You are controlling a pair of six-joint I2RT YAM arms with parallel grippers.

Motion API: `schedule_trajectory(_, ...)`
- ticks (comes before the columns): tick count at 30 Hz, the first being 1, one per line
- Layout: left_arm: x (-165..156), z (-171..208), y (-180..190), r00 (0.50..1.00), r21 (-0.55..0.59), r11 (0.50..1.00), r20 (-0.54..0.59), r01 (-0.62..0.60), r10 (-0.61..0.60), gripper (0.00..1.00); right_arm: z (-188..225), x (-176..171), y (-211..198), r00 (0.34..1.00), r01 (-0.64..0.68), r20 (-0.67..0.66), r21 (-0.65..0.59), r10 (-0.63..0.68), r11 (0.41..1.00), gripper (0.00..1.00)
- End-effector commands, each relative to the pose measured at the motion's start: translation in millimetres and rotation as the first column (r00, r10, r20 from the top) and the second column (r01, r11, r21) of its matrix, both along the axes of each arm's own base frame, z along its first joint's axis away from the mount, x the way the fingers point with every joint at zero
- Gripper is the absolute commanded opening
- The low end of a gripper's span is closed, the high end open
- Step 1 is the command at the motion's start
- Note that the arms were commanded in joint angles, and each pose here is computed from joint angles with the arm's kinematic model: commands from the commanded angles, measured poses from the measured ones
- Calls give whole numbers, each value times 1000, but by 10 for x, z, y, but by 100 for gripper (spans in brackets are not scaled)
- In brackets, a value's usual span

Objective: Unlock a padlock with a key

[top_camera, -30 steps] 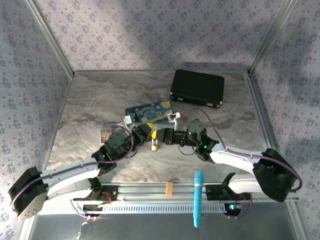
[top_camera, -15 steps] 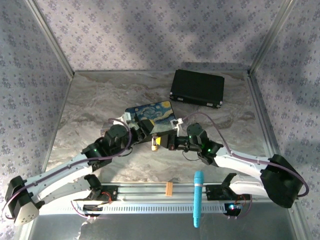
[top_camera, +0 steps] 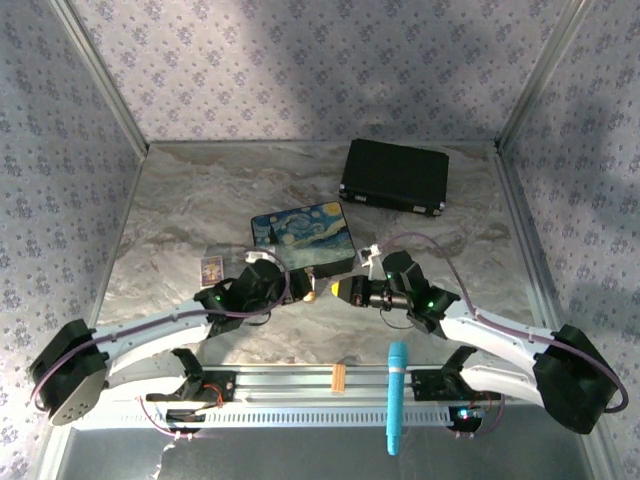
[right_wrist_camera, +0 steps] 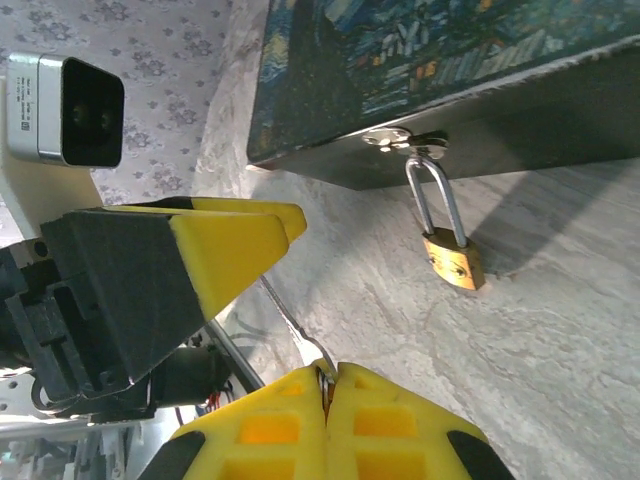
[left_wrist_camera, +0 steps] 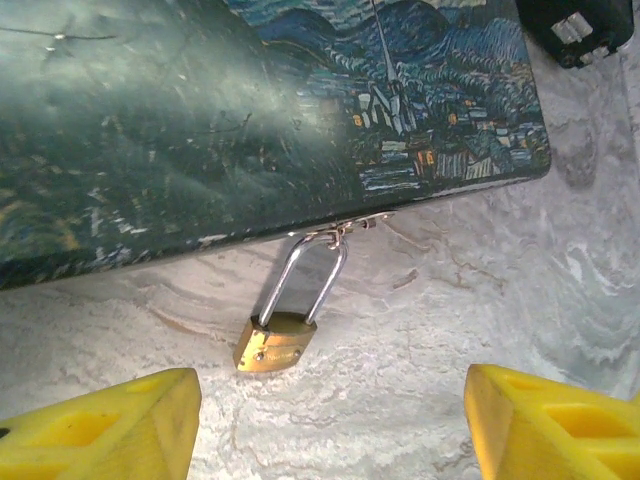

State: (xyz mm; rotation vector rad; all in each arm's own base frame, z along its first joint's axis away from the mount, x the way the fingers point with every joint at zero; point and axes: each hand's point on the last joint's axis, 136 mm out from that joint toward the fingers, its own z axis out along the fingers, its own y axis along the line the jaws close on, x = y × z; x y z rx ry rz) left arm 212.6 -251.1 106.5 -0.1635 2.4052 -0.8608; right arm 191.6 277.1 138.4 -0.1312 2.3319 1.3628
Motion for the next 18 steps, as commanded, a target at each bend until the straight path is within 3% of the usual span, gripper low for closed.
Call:
schedule_trajectory(1, 59, 33, -145, 995, -5, 998, 74, 59, -59, 70, -151, -13, -106, 1000, 14, -6, -54, -14, 998, 0)
schedule_trajectory(13, 187, -434, -392, 991, 86, 989, 62, 117, -122, 64, -318, -8, -193, 999, 31, -27, -89, -33, 996, 0)
schedule_trajectory(18, 179, -525, -453, 988, 128, 983, 62, 133, -142, 54, -384, 12, -212, 998, 37, -37, -102, -41, 994, 0)
